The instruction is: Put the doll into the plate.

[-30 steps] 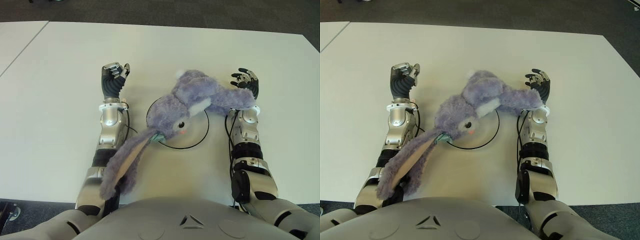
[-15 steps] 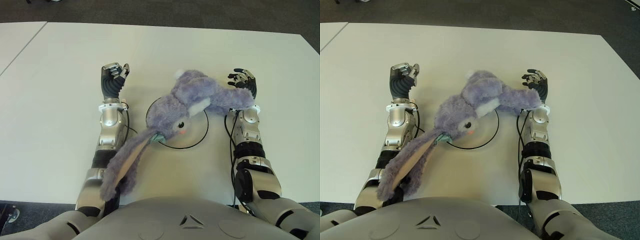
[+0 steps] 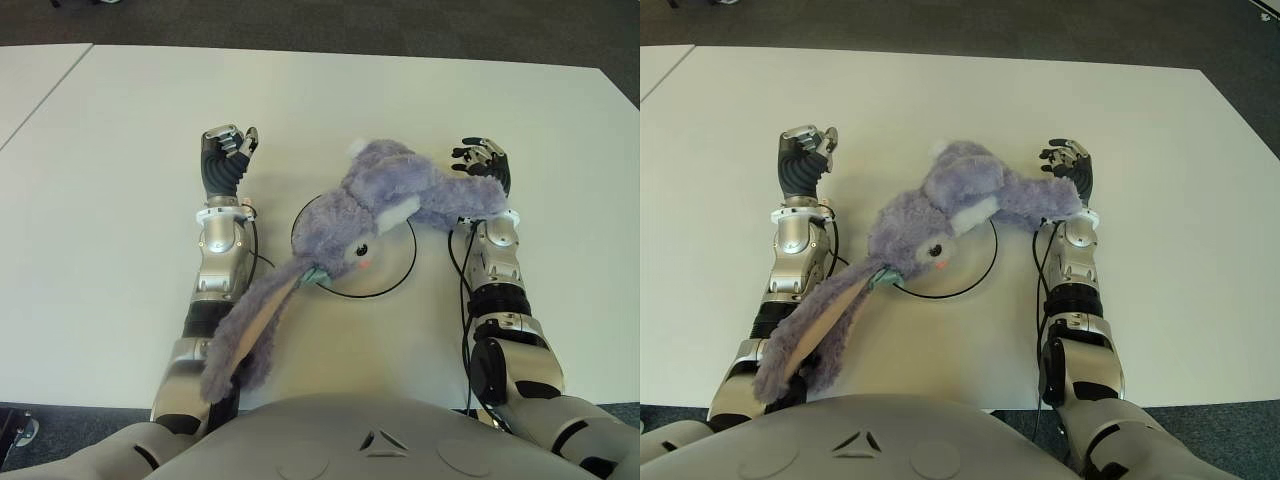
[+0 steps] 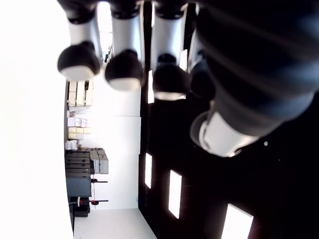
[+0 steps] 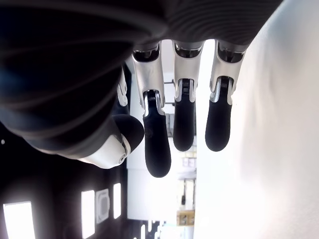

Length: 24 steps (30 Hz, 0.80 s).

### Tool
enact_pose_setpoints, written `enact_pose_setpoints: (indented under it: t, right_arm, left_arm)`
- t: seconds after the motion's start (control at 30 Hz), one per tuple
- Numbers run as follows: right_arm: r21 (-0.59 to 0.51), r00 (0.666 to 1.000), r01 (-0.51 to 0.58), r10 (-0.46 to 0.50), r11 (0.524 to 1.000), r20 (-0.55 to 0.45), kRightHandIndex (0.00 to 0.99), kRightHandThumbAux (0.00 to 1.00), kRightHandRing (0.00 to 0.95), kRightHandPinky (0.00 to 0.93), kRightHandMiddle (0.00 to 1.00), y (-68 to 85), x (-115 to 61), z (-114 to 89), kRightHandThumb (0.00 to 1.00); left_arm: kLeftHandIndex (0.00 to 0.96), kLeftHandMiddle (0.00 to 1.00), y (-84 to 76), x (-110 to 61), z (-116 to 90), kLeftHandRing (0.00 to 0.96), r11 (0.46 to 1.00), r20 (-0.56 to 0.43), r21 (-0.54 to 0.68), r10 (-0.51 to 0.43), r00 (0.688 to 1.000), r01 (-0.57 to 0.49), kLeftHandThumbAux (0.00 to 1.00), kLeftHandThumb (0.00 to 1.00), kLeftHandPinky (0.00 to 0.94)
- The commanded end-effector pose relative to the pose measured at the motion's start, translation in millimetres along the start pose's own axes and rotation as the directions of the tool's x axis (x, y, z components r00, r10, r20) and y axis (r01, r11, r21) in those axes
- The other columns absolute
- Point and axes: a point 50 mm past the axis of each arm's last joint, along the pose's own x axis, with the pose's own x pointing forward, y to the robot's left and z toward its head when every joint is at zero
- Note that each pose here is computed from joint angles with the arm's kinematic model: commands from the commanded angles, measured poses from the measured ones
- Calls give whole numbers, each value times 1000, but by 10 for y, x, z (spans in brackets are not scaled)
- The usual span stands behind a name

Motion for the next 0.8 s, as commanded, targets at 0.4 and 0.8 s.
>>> enact_pose_setpoints:
  t: [0.4, 0.8]
  right_arm:
    - [-3, 992, -9, 9, 1000, -123, 440, 714, 908, 918, 919, 146, -290, -294, 720]
    - [-5, 992, -32, 31, 999, -124, 441, 713, 902, 915, 912, 197, -334, -262, 720]
  left_arm:
    - [778, 859, 154, -356, -394, 859, 998, -189, 30, 58, 980, -53, 778, 439, 863]
    - [778, 858, 180, -339, -392, 859, 998, -193, 47, 61, 979, -53, 770, 434, 854]
